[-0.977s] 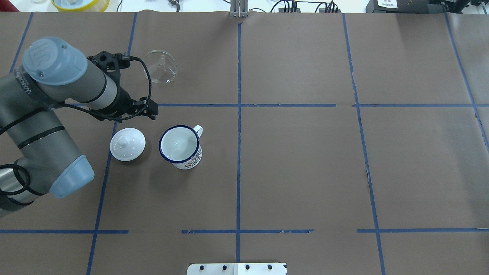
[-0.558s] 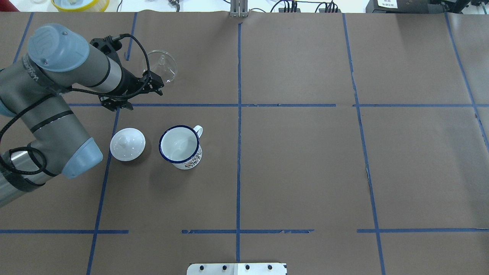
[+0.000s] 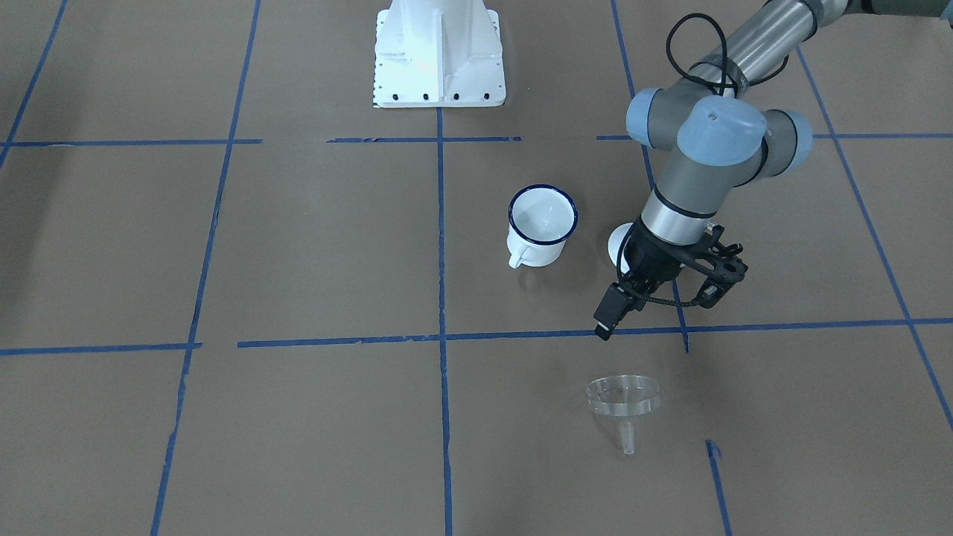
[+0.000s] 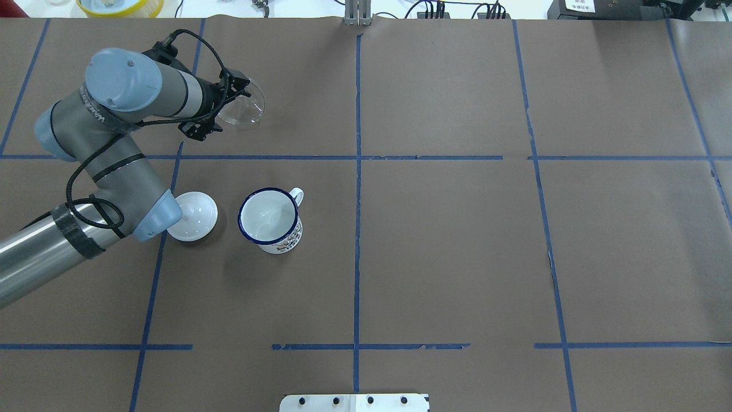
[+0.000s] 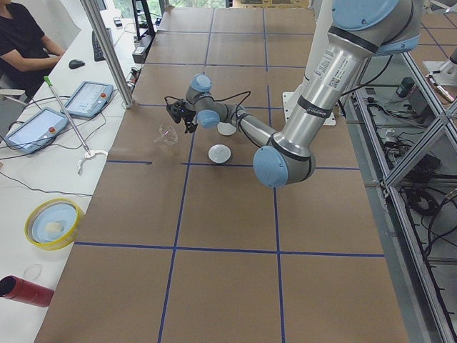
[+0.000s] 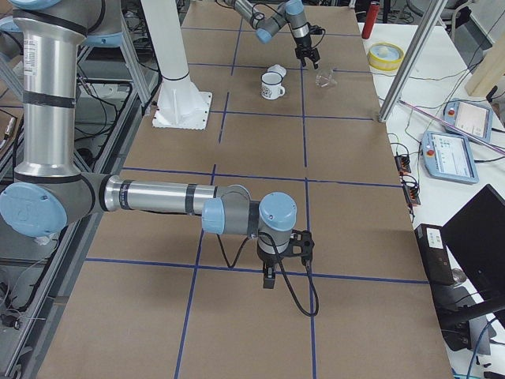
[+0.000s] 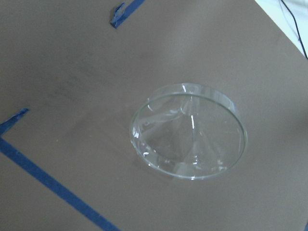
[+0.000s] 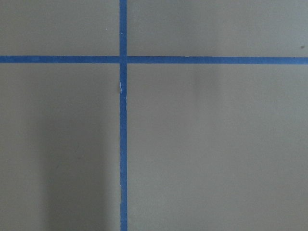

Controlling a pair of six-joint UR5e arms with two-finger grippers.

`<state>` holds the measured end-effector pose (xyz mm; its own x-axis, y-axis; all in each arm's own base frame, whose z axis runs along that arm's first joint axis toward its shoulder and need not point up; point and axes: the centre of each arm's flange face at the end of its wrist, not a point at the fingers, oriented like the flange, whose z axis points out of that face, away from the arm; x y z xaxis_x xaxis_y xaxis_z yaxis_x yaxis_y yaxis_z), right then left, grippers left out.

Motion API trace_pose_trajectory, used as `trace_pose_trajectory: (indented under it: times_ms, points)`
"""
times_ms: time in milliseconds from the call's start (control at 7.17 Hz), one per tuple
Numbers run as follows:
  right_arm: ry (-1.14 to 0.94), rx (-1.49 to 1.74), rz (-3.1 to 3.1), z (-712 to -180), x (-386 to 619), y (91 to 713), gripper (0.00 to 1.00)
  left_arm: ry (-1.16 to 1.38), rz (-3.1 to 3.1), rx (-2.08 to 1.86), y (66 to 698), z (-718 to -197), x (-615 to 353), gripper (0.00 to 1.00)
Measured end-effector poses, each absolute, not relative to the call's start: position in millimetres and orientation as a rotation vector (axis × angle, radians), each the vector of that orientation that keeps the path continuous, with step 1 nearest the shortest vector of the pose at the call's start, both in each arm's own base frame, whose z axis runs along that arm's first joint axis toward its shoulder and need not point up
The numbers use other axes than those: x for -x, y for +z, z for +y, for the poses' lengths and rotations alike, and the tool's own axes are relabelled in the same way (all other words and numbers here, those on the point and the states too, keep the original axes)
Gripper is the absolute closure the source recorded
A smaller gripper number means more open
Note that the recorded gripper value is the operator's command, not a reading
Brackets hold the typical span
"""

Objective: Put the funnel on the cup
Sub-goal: 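Lower the left gripper and grasp the glass funnel's rim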

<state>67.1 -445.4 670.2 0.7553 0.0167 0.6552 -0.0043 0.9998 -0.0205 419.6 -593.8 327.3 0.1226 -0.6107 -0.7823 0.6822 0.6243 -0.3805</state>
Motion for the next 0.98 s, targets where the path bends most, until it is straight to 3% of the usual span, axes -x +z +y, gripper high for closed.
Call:
trace_pose_trajectory:
  times_ms: [558, 698, 977]
  points:
    - [0.012, 0.019, -0.715, -445.3, -67.1, 670.5, 0.00, -1.116, 1.142, -0.143, 325.0, -627.5, -441.6, 0.00]
    - [0.012, 0.018, -0.715, -445.4, -67.2, 670.4, 0.00, -1.129, 1.147, -0.155, 332.3, -631.2, -444.5, 0.08]
    - [0.011, 0.018, -0.715, -445.4, -67.1, 670.1, 0.00, -1.134, 1.148, -0.159, 339.3, -632.9, -447.6, 0.46]
